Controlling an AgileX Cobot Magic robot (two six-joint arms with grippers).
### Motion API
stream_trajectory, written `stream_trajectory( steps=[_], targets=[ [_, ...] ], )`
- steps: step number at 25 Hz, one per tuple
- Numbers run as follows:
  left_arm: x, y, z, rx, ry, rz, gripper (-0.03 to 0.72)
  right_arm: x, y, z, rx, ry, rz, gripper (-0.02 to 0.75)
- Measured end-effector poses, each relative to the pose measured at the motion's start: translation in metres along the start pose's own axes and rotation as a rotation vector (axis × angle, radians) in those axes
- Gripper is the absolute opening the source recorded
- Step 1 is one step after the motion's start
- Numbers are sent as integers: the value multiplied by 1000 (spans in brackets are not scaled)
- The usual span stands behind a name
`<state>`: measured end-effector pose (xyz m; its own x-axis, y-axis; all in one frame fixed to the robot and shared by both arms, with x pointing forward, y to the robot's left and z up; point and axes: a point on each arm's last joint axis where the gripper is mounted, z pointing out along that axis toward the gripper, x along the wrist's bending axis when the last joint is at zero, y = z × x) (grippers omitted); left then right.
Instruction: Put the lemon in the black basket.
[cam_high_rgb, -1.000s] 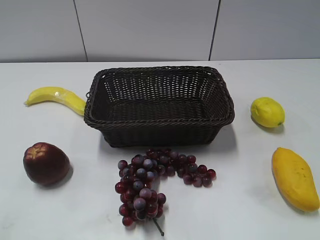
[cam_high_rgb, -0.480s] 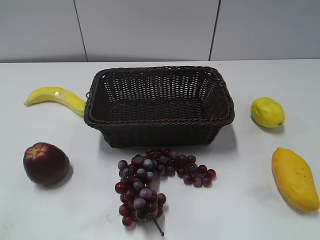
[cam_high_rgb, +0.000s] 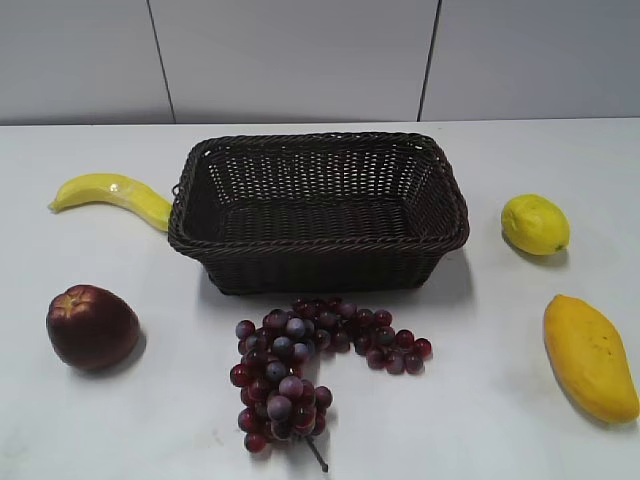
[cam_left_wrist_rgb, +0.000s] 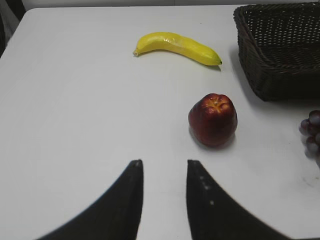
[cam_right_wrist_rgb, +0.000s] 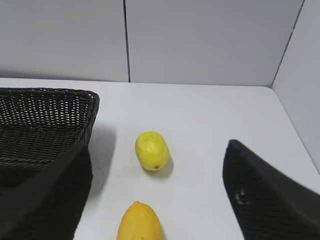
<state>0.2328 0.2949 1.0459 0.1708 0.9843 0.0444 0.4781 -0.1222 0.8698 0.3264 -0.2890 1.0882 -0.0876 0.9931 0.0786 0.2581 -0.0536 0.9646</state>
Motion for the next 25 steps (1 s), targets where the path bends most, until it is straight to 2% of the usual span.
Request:
stream_trajectory(
  steps=[3,5,15,19,25],
  targets=[
    [0,0,0,0,0,0,235,-3,2,40,46,-17,7,673],
    [0,0,0,0,0,-1,235,-4,0,68,124,-27,10,673],
    [0,0,0,0,0,0,236,-9,-10,224,711,-40,28,673],
    [0,0,0,0,0,0,237,-11,-15,278,875,-25,12,673],
    [0,0,0,0,0,-1,238,-12,-27,331,1008,29,-64,673]
  ],
)
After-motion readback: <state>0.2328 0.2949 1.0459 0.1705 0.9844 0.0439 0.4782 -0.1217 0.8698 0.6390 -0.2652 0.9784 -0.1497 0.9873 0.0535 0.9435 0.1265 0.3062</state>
